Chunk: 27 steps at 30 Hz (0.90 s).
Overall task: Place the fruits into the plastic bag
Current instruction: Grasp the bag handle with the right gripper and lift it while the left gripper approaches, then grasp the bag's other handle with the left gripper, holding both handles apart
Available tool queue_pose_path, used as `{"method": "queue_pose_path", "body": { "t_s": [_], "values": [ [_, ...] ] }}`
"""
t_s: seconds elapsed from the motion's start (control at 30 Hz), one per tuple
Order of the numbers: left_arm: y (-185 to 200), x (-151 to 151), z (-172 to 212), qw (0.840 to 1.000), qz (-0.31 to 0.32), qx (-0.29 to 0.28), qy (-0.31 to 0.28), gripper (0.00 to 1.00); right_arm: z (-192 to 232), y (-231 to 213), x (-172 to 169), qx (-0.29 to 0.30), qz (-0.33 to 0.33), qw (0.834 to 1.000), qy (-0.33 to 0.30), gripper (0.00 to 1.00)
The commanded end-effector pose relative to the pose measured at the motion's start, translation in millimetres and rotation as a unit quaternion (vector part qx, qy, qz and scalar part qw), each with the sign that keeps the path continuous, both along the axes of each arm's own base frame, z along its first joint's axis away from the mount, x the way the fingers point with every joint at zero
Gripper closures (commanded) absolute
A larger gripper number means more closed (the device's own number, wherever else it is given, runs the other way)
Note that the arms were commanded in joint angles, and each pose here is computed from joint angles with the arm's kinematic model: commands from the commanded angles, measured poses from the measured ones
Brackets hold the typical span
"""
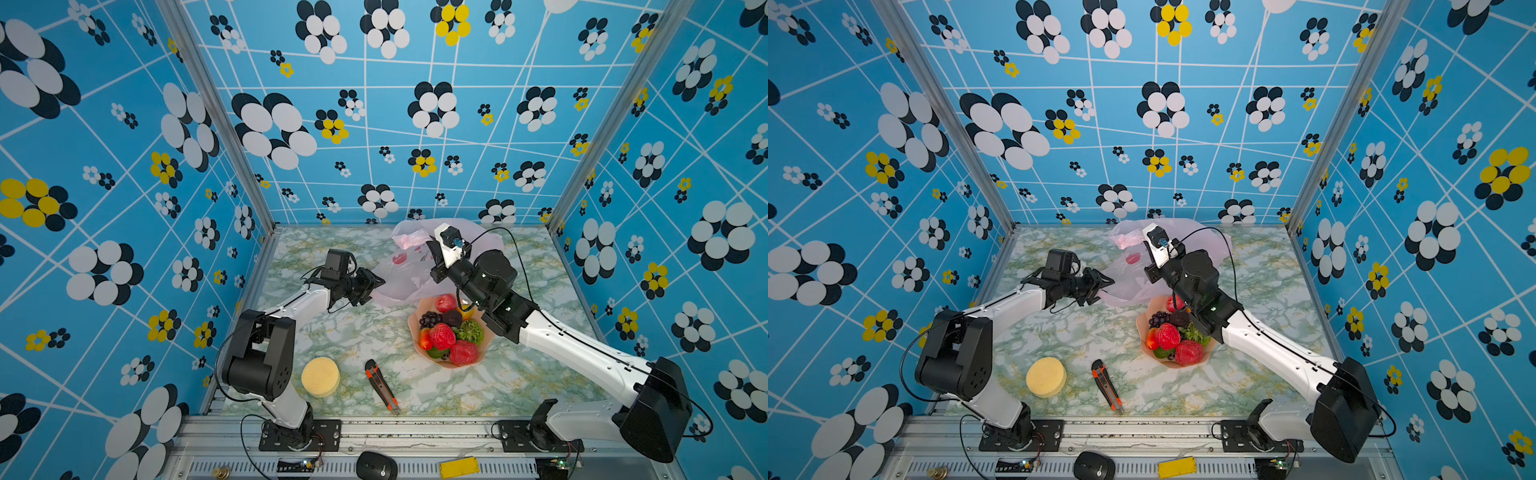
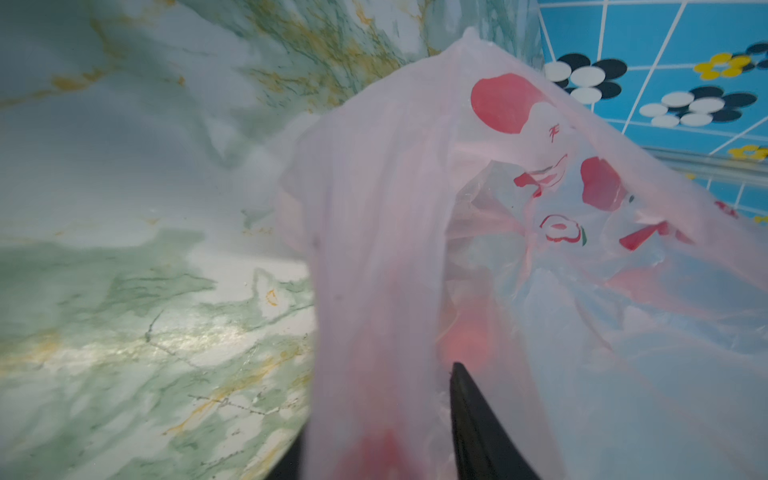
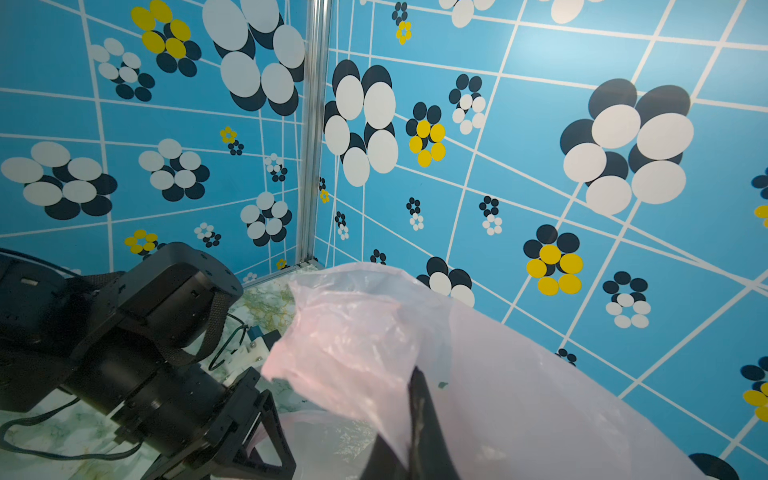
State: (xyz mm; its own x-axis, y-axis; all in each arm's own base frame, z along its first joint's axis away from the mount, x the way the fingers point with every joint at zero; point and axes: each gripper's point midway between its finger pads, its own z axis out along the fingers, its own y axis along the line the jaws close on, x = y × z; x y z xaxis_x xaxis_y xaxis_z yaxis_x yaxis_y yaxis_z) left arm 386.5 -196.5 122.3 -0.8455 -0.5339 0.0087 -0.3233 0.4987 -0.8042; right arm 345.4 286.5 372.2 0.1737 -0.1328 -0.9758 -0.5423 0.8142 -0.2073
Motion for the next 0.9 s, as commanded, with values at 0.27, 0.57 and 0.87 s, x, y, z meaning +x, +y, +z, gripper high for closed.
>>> {"method": "queue_pose_path", "body": {
  "t_s": [0.27,0.57,0.87],
  "values": [
    [-8,27,57,0.994,-0.013,-0.02,-0.105,1.0,-8,-50,16,0.101,-0.059,0.992,0.046,1.0],
    [-2,42,211,0.953,-0.051,0.035,-0.296,1.0,43,-62,34,0.212,-0.01,0.977,0.007,1.0],
    [16,-10,184,0.954,-0.074,0.088,-0.278,1.0,-53,-77,41,0.225,-0.063,0.963,0.136,0.83]
  ]
}}
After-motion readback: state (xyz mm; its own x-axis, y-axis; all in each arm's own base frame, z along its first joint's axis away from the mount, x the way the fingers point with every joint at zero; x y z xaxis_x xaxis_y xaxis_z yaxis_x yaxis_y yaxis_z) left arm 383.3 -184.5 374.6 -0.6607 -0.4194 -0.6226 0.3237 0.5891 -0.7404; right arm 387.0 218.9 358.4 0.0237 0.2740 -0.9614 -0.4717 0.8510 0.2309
